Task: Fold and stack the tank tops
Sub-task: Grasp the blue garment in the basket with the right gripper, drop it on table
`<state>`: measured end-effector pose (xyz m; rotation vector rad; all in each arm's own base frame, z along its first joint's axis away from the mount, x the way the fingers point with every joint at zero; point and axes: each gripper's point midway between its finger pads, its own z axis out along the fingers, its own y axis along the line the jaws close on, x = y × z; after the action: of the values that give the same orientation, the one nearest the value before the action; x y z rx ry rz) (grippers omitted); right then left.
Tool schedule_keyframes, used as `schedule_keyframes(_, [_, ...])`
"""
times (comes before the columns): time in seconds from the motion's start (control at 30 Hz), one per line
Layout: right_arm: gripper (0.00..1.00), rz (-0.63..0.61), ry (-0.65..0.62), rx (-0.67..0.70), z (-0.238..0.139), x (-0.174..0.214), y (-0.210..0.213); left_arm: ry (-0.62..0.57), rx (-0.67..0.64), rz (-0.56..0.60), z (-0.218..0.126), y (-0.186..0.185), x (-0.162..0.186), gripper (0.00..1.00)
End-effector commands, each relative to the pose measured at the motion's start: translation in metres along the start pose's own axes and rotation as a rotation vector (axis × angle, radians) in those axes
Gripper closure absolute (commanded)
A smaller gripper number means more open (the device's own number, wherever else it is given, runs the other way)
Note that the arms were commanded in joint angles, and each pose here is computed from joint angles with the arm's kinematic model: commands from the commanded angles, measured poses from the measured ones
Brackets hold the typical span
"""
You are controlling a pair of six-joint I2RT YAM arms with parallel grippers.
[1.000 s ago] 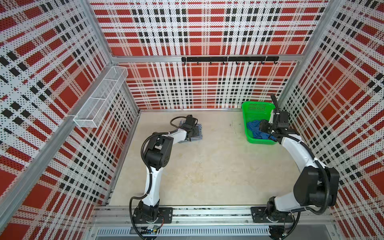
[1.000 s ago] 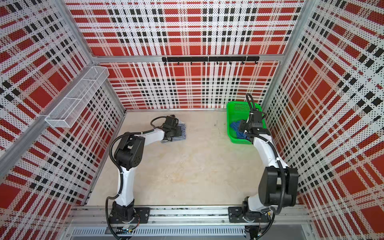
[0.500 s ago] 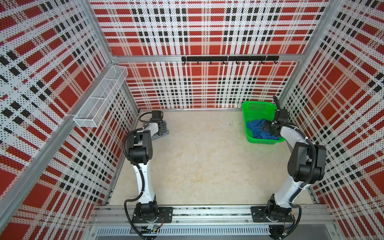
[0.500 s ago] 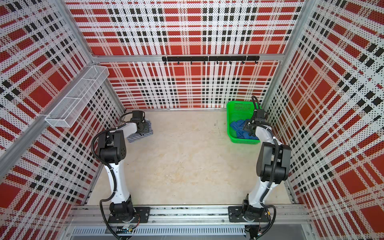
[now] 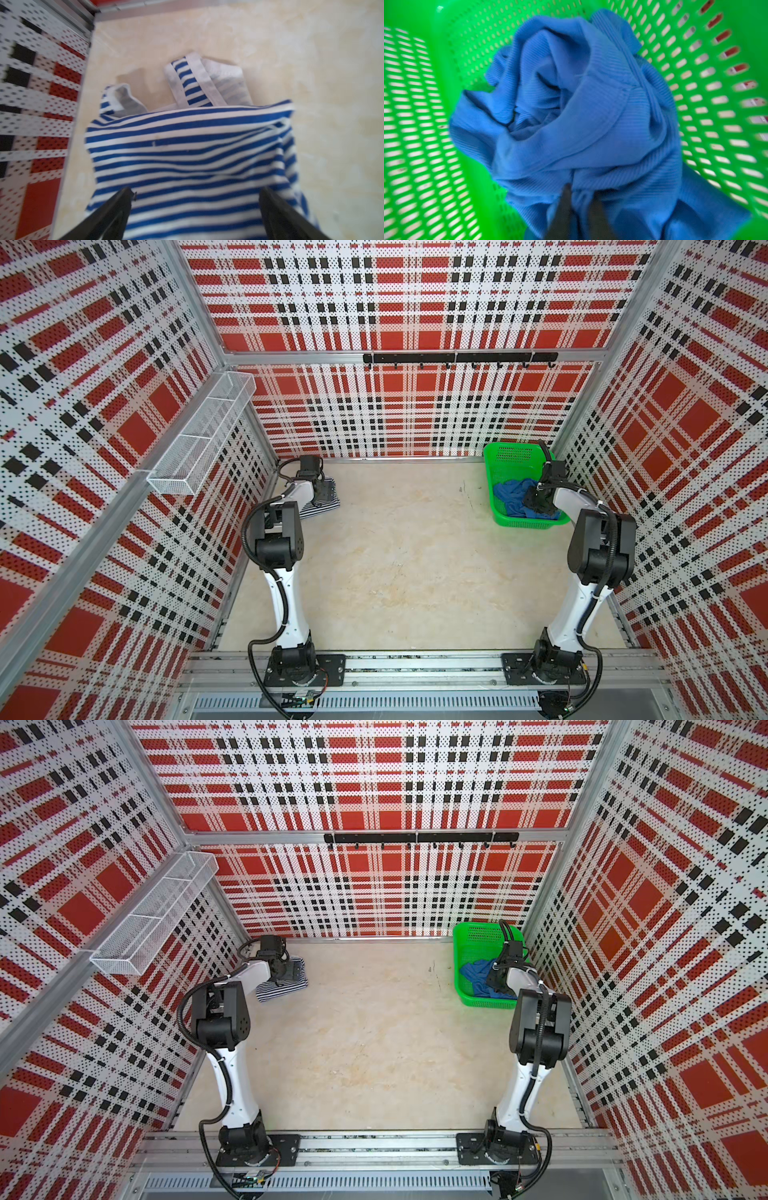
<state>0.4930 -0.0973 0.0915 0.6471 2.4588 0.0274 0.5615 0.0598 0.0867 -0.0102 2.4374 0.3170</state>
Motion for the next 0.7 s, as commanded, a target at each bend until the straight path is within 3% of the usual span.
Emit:
schedule_keyframes(0.0, [1.0,-0.012,-0.212,-0.086,-0.087,-0.061,0.018,-0.21,-0.028,-0.001,-0.098,-0.004,-0.068,0.02])
schedule_keyframes(0.17, [1.0,-0.066,-0.361,-0.214,-0.189,-0.082,0.054,-0.399,-0.032,-0.017,-0.207,-0.026,-0.101,0.0])
schedule_keyframes(0.3, [1.0,-0.169,-0.414,-0.404,-0.261,-0.067,0.114,-0.475,0.194,-0.117,-0.255,-0.057,-0.095,0.02])
schedule_keyframes(0.47, [1.0,-0.352,-0.435,-0.646,-0.344,-0.028,0.196,-0.543,0.507,-0.179,-0.288,-0.104,-0.063,0.07])
schedule_keyframes(0.67, [1.0,-0.546,-0.379,-0.955,-0.41,0.034,0.27,-0.464,0.619,-0.206,-0.28,-0.124,-0.022,0.11])
